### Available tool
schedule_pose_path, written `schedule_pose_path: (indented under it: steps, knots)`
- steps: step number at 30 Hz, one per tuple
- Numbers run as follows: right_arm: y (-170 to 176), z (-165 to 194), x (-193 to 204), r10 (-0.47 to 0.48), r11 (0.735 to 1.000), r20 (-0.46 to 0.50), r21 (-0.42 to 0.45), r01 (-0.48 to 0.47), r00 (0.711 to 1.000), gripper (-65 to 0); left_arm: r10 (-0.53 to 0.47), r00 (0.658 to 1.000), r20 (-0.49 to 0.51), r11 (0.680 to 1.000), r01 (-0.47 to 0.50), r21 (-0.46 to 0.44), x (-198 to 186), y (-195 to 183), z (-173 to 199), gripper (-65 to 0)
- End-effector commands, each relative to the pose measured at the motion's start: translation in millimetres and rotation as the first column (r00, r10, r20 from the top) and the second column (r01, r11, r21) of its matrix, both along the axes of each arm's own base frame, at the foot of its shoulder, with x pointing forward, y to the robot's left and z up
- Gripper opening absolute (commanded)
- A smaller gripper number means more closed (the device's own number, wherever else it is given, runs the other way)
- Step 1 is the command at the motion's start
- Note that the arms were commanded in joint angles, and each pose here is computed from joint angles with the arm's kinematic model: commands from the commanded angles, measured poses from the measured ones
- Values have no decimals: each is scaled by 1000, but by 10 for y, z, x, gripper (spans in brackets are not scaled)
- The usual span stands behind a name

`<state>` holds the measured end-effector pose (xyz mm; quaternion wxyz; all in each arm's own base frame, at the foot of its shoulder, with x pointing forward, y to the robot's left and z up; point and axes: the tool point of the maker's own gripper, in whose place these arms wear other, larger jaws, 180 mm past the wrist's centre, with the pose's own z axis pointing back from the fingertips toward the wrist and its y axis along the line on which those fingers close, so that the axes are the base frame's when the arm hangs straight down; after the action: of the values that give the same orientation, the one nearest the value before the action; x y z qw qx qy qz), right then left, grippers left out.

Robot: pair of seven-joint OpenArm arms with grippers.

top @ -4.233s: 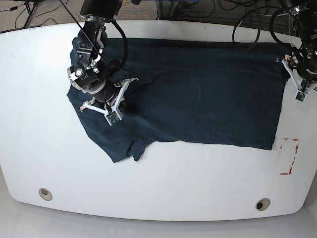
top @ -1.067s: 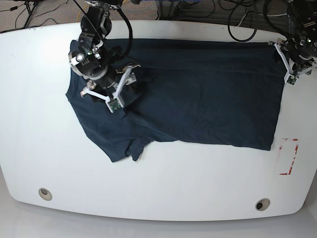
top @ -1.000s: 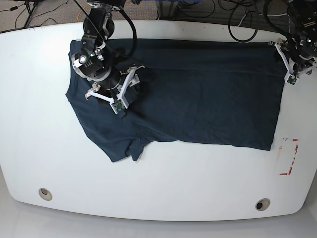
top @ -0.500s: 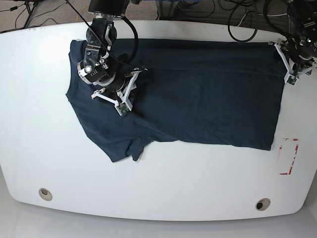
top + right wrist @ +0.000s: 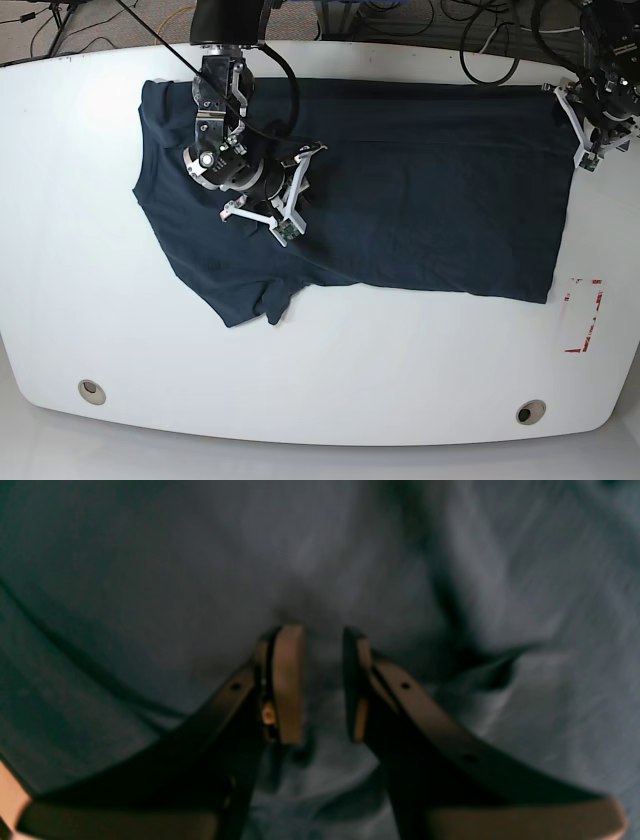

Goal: Layout the t-shirt on the table in an organized manner, then fold the t-shirt properly
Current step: 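Grasp the sleeve fabric with the right gripper and drag it outward, then pull the right gripper along the shirt side toward the hem, smoothing it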

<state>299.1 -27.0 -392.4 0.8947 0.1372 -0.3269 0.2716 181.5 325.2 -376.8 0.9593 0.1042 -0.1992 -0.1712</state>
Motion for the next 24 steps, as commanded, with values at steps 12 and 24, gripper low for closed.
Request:
schedule_pose_path:
  steps: [12, 24]
  knots:
    - [-178, 953, 358, -24, 998, 297, -41, 37, 954, -306, -18, 995, 102, 1000, 15, 26, 290, 21, 260, -285]
    - [-1068, 924, 805, -184, 972, 291, -92, 219, 939, -304, -15, 955, 297, 999, 4, 40, 905, 37, 761, -285]
